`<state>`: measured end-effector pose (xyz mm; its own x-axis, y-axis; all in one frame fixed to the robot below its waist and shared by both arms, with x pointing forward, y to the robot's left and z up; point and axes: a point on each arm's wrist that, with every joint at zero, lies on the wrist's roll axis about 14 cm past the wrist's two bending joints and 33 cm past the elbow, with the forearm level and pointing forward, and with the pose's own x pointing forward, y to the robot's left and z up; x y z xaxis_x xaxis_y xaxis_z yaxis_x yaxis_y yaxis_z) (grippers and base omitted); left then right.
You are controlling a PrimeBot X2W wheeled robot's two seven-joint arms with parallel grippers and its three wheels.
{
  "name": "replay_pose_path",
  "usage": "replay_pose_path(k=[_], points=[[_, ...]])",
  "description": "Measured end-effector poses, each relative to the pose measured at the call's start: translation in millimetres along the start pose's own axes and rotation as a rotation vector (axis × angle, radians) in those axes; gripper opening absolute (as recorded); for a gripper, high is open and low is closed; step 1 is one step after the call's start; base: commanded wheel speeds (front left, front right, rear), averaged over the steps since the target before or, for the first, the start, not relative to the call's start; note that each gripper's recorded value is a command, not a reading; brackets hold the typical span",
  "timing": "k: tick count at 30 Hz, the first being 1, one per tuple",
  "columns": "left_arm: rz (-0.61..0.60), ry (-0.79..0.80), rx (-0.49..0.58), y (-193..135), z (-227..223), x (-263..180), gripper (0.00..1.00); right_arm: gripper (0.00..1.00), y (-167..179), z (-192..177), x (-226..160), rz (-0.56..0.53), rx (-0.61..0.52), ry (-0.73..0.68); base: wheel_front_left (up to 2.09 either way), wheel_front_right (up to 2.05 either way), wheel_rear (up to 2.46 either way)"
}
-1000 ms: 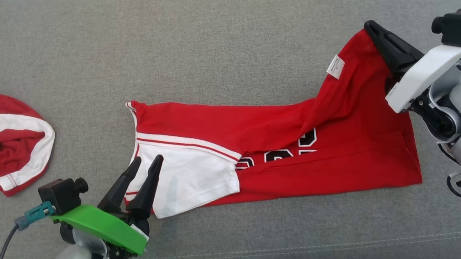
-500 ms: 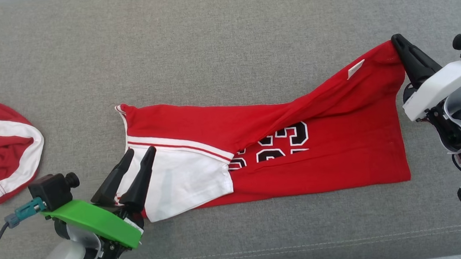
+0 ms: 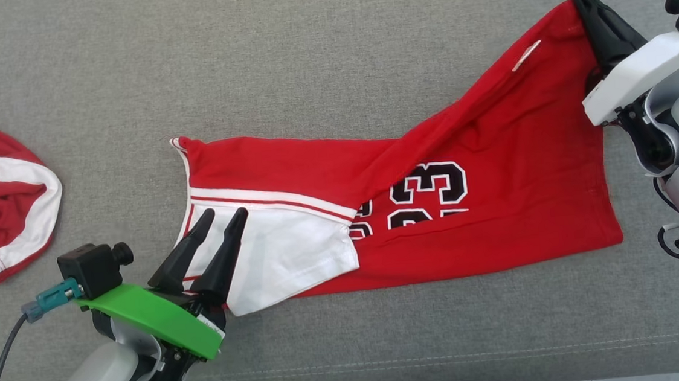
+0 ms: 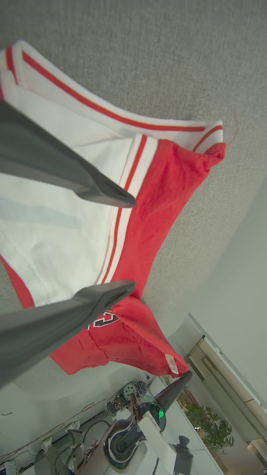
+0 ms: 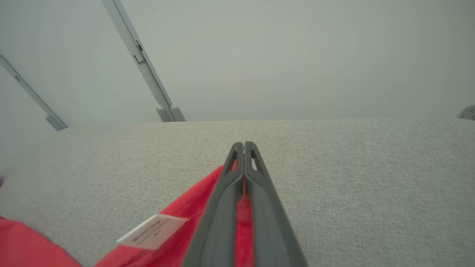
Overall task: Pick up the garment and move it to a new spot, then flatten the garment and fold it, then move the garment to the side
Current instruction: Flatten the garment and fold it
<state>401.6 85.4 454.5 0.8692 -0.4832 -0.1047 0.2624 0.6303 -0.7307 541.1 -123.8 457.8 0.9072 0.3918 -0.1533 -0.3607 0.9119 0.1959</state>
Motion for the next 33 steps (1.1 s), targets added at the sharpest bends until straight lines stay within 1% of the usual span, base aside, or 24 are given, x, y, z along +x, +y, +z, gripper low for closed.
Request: replay_pose_path(k=[4, 8, 13, 18, 22, 24, 27, 33], points=[[0.022, -0.013, 0.005, 5, 3, -5, 1.00, 0.00, 18, -7, 2, 0.045, -0.002, 0.012, 0.00, 0.00, 0.00], [0.043, -0.036, 0.014, 10, 11, -9, 1.00, 0.00, 37, -22, -10, 0.087, 0.005, 0.042, 0.00, 0.00, 0.00], [0.082, 0.009, 0.013, 21, -2, -20, 1.00, 0.00, 56, -24, -25, 0.123, 0.041, 0.029, 0.00, 0.00, 0.00], [0.066, 0.052, 0.001, 15, -16, -21, 1.00, 0.00, 51, -28, -45, 0.096, 0.062, 0.029, 0.00, 0.00, 0.00], [0.095, 0.105, 0.002, 24, -30, -27, 1.00, 0.00, 49, -28, -58, 0.079, 0.072, 0.024, 0.00, 0.00, 0.00], [0.111, 0.156, -0.024, 27, -42, -32, 1.00, 0.00, 48, -24, -62, 0.076, 0.071, 0.010, 0.00, 0.00, 0.00], [0.113, 0.208, -0.020, 28, -54, -34, 1.00, 0.00, 43, -16, -67, 0.062, 0.063, -0.012, 0.00, 0.00, 0.00], [0.121, 0.247, -0.025, 29, -63, -37, 1.00, 0.00, 39, -14, -73, 0.053, 0.057, -0.020, 0.00, 0.00, 0.00]])
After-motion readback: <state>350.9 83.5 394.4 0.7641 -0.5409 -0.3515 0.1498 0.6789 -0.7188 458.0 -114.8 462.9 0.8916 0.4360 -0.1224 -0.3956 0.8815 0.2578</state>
